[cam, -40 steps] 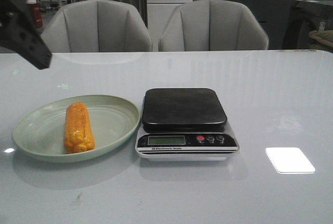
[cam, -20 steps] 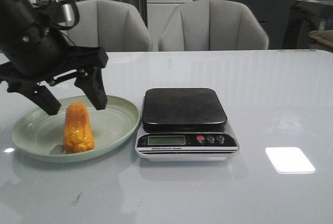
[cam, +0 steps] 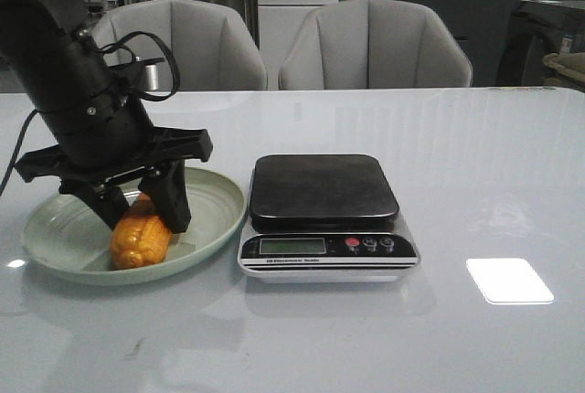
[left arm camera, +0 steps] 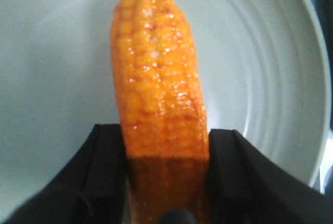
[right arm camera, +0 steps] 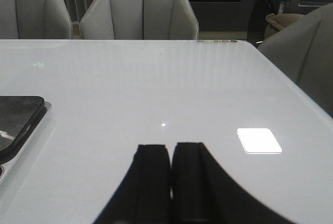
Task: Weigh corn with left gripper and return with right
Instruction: 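Lower the left gripper over the corn cob on the plate and close, then lift the corn with the left gripper and lower it onto the scale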
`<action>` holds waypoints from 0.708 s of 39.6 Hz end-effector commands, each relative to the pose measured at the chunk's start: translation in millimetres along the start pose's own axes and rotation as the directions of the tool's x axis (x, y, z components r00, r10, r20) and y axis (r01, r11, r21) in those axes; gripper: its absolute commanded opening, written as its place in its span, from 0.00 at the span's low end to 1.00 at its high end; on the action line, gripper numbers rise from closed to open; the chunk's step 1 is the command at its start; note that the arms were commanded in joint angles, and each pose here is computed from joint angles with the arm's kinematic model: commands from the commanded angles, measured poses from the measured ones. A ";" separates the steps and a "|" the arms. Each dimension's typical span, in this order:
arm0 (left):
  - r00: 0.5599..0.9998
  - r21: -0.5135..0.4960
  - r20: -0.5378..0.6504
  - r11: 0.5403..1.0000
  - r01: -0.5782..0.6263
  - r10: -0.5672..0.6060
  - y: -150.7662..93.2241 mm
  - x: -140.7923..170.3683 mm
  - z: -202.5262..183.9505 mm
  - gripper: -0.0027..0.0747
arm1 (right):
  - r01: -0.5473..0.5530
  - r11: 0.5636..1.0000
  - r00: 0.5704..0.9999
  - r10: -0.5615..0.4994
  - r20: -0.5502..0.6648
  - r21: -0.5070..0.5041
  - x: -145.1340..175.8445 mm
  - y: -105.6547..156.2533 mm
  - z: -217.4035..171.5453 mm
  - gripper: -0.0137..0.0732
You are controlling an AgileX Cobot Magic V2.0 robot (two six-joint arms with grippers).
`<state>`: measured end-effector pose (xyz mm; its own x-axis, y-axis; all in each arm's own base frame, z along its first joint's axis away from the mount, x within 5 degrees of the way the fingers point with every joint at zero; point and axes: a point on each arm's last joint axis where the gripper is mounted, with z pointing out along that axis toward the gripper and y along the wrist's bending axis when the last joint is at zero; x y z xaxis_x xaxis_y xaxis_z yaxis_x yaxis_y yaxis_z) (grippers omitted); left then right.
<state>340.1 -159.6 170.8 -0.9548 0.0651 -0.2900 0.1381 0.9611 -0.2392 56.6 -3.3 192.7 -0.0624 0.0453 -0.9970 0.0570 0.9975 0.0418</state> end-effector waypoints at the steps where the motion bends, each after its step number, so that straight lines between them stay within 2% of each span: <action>1: 0.996 0.043 0.093 0.999 -0.009 0.005 -14.7 -16.7 -28.1 0.27 | 0.012 1.000 0.996 -0.011 0.084 -0.004 -4.3 0.4 -1.2 0.34; 14: 0.973 0.197 0.226 0.975 -0.101 0.055 -81.2 -43.2 -65.5 0.26 | 0.012 1.000 0.996 -0.011 0.084 -0.004 -4.3 0.4 -1.2 0.34; 21: 0.974 0.273 0.223 0.958 -0.093 0.031 -106.7 -41.1 -58.3 0.27 | 0.012 1.000 0.996 -0.011 0.084 -0.004 -4.3 0.4 -1.2 0.34; 28: 0.978 0.320 0.208 0.946 -0.051 -0.017 -119.5 -39.4 -37.9 0.28 | 0.012 1.000 0.996 -0.011 0.084 -0.004 -4.3 0.4 -1.2 0.34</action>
<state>349.2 -258.0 218.2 -0.9168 0.0625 -0.3944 0.2500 0.8600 -0.4449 56.6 -3.3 192.7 -0.0624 0.0453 -0.9970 0.0570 0.9975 0.0418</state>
